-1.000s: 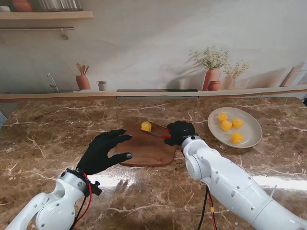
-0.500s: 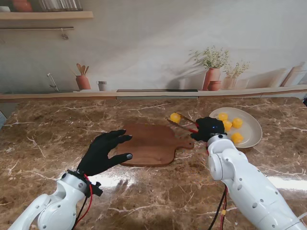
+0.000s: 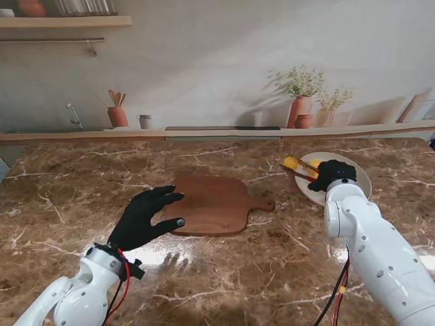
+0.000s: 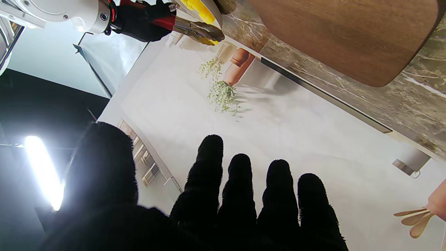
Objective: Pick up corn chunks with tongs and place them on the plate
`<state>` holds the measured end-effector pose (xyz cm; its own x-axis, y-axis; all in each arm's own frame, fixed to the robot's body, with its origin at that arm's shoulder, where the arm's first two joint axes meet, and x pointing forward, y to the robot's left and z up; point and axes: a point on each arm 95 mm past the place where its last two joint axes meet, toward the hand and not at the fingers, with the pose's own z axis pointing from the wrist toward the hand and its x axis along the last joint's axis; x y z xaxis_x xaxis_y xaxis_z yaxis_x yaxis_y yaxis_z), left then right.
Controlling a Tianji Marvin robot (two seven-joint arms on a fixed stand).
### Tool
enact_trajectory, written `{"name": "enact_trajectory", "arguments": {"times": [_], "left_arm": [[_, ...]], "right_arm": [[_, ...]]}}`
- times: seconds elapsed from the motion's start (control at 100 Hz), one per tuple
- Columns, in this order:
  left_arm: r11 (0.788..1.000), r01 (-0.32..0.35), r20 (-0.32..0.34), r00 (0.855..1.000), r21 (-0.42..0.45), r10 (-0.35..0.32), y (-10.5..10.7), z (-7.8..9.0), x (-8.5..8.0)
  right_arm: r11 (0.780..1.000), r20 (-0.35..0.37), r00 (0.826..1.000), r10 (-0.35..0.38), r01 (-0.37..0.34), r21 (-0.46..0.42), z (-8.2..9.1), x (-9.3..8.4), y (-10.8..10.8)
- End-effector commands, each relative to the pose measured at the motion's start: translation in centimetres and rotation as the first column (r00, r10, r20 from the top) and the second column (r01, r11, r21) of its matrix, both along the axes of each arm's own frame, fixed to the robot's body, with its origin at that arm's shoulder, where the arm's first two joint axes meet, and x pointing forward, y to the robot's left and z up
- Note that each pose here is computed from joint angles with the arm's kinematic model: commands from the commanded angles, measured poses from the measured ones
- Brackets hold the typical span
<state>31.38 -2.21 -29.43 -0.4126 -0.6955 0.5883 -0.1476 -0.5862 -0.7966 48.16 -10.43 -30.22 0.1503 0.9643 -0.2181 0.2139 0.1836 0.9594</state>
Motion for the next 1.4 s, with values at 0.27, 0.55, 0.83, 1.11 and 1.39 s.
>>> {"name": "enact_trajectory", "arguments": {"times": [0.27, 0.55, 0.83, 1.11, 1.39], "left_arm": [[1.000, -0.008, -0.019, 1.000, 0.004, 0.008, 0.3, -0.7, -0.5], [1.000, -0.004, -0.015, 1.000, -0.001, 0.004, 0.0, -0.9, -0.4], [1.000, -0.007, -0.008, 1.000, 0.000, 0.007, 0.2, -0.8, -0.4], [1.000, -0.006, -0.007, 1.000, -0.007, 0.005, 0.1, -1.0, -0.6], [1.000, -0.006, 0.000, 1.000, -0.014, 0.006, 0.2, -1.2, -0.6]], "right_arm": [[0.992, -0.026, 0.992, -0.127, 0.127, 0.013, -0.5, -0.9, -3.2], [0.990, -0.021, 0.991, -0.135, 0.135, 0.035, -1.0, -1.7, -3.3], [0.992, 0.031, 0.994, -0.101, 0.098, 0.075, -0.8, -3.6, -1.7], [0.961, 0.096, 0.990, 0.103, -0.124, 0.247, -2.4, -7.9, 2.5], [0.869, 0.136, 0.941, 0.310, -0.339, 0.360, -5.1, -13.0, 7.9]]}}
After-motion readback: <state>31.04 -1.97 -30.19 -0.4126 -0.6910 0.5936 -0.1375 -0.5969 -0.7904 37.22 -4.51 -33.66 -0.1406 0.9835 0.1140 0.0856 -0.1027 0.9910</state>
